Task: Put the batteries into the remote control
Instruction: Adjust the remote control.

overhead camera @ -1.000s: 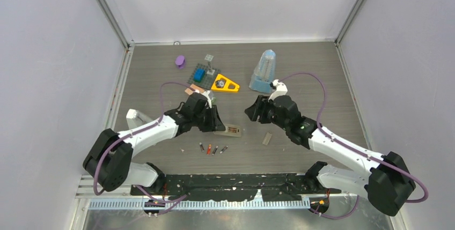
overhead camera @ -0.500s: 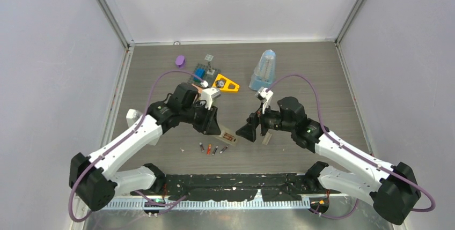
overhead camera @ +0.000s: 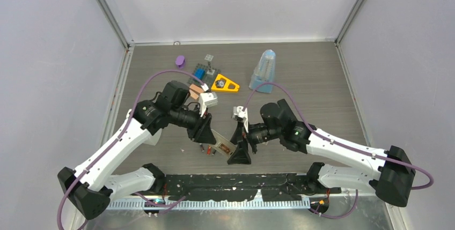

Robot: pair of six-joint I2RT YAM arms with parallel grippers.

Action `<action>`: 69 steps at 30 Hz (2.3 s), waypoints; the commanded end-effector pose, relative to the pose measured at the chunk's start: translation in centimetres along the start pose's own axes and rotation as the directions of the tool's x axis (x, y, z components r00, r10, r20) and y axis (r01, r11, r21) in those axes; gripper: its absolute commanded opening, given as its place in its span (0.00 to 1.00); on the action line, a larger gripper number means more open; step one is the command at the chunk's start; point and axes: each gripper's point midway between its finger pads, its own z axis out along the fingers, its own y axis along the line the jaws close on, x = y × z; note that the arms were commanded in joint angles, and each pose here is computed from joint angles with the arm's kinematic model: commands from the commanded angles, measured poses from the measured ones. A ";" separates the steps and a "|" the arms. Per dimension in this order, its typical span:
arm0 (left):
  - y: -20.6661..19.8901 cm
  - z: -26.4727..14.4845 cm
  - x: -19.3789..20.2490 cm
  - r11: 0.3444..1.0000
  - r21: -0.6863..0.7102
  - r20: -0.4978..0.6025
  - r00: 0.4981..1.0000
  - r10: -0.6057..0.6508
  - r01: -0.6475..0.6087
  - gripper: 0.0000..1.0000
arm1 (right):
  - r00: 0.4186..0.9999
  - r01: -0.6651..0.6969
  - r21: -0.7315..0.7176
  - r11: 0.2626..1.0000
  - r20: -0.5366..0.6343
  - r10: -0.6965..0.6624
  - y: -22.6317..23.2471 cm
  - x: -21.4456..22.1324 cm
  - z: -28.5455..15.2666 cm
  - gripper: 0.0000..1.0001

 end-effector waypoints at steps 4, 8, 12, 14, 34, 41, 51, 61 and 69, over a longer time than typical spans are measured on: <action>-3.3 -2.3 -1.6 0.992 0.063 0.092 0.990 0.104 -0.110 0.00 | 1.000 -0.021 -0.079 0.997 0.019 0.023 2.5 -2.5 1.6 0.69; -3.8 -2.4 -2.1 0.991 0.075 0.126 0.987 0.102 -0.112 0.00 | 0.995 -0.036 -0.075 0.997 0.093 0.043 2.8 -4.0 1.8 0.47; -4.5 -2.6 -2.7 0.990 0.096 0.165 0.982 0.091 -0.108 0.07 | 0.987 -0.058 -0.065 0.996 0.148 0.068 2.9 -5.3 1.7 0.30; -5.1 -2.8 -3.2 0.986 0.113 0.200 0.975 0.096 -0.120 0.21 | 0.978 -0.068 -0.070 0.995 0.195 0.080 3.1 -6.3 1.6 0.26; -7.3 -7.5 -10.5 0.985 0.167 0.744 0.662 -0.096 -0.044 0.35 | 0.824 -0.280 -0.179 0.943 0.460 0.332 2.5 -11.6 1.9 0.23; -7.1 -9.2 -11.1 0.992 0.125 0.799 0.594 -0.093 -0.013 0.44 | 0.776 -0.320 -0.243 0.916 0.487 0.401 1.9 -12.0 2.7 0.23; -7.2 -10.8 -11.6 0.994 0.108 0.845 0.526 -0.097 0.010 0.36 | 0.730 -0.339 -0.279 0.898 0.524 0.439 1.4 -12.4 2.2 0.23; -7.7 -10.5 -11.7 0.992 0.123 0.834 0.545 -0.089 -0.026 0.00 | 0.732 -0.352 -0.289 0.890 0.509 0.454 1.3 -12.4 2.3 0.24; -2.3 -11.2 -10.5 0.971 -0.205 0.814 0.573 0.100 0.121 0.00 | 0.728 -0.404 -0.158 0.901 0.540 0.421 -0.7 -12.2 1.8 0.85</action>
